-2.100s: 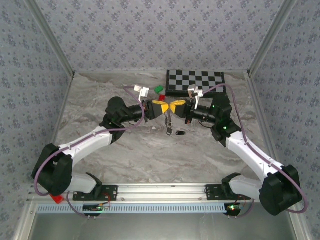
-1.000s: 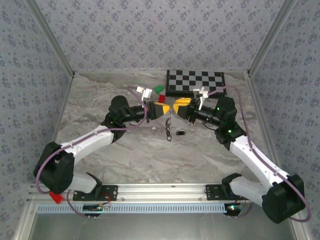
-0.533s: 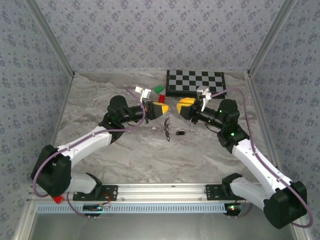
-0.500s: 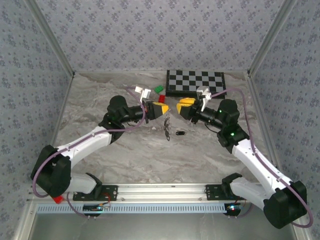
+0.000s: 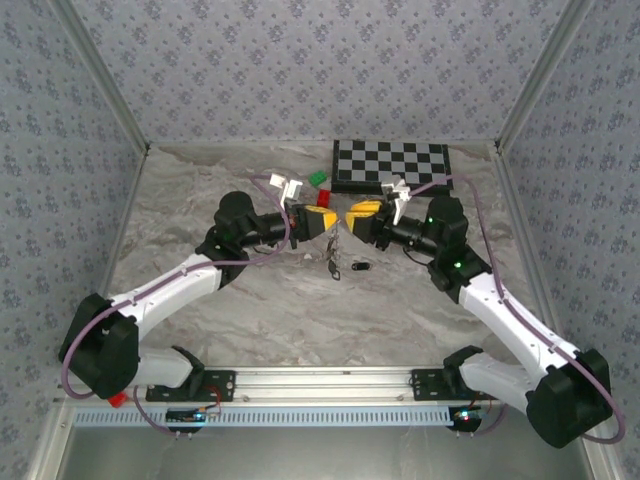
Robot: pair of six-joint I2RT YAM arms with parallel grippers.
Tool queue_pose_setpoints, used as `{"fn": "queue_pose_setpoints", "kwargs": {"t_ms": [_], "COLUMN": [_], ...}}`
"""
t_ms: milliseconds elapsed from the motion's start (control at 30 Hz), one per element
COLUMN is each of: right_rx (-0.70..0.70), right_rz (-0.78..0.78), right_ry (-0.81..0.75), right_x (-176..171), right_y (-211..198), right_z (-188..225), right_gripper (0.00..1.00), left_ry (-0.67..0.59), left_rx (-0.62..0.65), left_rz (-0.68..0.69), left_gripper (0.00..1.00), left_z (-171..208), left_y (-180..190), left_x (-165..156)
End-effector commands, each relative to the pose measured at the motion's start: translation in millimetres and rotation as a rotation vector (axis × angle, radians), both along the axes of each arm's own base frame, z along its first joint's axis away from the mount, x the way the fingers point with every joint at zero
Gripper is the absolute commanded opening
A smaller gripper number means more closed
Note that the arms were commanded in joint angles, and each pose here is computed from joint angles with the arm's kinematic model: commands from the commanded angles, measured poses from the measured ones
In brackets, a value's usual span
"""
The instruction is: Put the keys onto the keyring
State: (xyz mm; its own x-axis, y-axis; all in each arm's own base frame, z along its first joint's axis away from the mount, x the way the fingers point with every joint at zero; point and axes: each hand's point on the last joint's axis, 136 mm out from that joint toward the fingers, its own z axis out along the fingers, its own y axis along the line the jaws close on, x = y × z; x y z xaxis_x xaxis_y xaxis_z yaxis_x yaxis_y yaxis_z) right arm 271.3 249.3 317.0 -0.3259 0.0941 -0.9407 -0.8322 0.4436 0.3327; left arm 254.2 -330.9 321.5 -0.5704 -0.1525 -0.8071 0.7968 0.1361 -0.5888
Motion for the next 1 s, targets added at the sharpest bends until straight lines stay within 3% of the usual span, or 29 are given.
{"fn": "queue_pose_setpoints", "kwargs": {"t_ms": [0, 500, 667, 733, 967], "right_rx": [-0.008, 0.000, 0.001, 0.003, 0.003], "right_rz": [0.040, 0.111, 0.146, 0.158, 0.108], "right_ry": [-0.038, -0.033, -0.021, -0.018, -0.003], "right_x": [-5, -11, -13, -15, -6], "right_y": [6, 17, 21, 21, 16], "right_z": [14, 14, 13, 13, 10], "right_gripper": [0.32, 0.24, 0.12, 0.01, 0.00], "left_ry": [-0.089, -0.105, -0.107, -0.109, -0.109], "left_rx": [-0.048, -0.040, -0.040, -0.040, -0.045], "left_rz": [-0.003, -0.033, -0.040, -0.042, -0.061], "left_gripper": [0.00, 0.00, 0.00, 0.00, 0.01], "left_z": [31, 30, 30, 30, 31], "left_y": [3, -1, -1, -1, -1], "left_x": [-7, -15, -17, -17, -20]}}
